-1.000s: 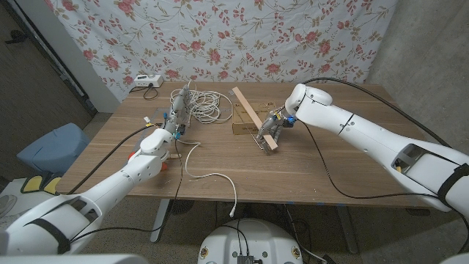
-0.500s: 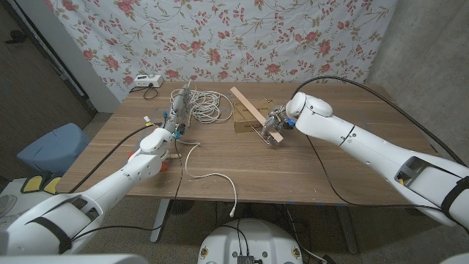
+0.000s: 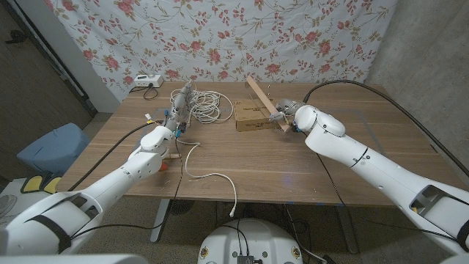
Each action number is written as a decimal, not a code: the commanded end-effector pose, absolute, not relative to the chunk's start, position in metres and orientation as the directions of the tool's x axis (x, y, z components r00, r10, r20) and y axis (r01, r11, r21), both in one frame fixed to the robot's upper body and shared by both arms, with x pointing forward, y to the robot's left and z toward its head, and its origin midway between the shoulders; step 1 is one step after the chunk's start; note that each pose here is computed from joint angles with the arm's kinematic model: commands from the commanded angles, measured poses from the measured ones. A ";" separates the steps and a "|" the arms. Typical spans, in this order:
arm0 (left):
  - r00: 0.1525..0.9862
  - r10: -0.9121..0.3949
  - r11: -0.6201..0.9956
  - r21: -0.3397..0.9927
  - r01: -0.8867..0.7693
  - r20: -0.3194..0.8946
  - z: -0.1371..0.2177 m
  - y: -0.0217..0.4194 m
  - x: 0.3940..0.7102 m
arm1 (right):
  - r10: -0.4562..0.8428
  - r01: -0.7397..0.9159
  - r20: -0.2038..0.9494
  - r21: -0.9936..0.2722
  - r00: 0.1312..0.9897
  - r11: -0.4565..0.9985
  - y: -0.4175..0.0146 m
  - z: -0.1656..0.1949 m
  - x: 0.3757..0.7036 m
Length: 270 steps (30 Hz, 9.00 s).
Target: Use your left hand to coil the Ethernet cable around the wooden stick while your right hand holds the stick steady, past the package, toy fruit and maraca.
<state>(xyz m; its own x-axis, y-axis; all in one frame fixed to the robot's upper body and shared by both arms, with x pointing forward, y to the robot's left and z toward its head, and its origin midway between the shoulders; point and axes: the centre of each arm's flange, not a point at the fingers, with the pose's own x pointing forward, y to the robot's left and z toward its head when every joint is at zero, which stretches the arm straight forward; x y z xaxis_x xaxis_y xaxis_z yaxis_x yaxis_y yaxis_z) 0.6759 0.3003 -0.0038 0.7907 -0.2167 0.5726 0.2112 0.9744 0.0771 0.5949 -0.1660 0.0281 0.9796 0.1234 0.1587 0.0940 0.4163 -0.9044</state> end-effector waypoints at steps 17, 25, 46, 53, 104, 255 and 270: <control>0.812 -0.336 0.783 0.621 -0.041 0.477 0.047 0.307 0.615 | 0.175 0.341 0.520 -0.742 0.836 0.578 -0.211 0.020 0.570; 0.817 -0.387 0.694 0.719 -0.048 0.427 0.059 0.298 0.592 | 0.172 0.361 0.556 -0.714 0.813 0.601 -0.218 0.014 0.562; 0.785 -0.583 0.398 0.916 0.050 0.210 0.087 0.254 0.554 | 0.135 0.423 0.641 -0.634 0.755 0.648 -0.228 0.008 0.549; 0.786 -0.603 0.305 0.950 0.071 0.134 0.093 0.247 0.540 | 0.128 0.434 0.656 -0.620 0.744 0.653 -0.230 0.005 0.545; 0.906 -0.259 0.086 0.927 0.366 -0.334 0.065 0.248 0.471 | 0.248 0.365 0.704 -0.597 0.665 0.715 -0.230 0.005 0.559; 0.899 0.215 0.214 0.917 0.337 -0.381 -0.012 0.265 0.470 | 0.322 0.279 0.669 -0.629 0.670 0.725 -0.268 0.041 0.628; 0.809 0.583 0.482 0.833 -0.272 -0.074 -0.023 0.271 0.477 | 0.329 0.271 0.656 -0.640 0.679 0.719 -0.262 0.049 0.641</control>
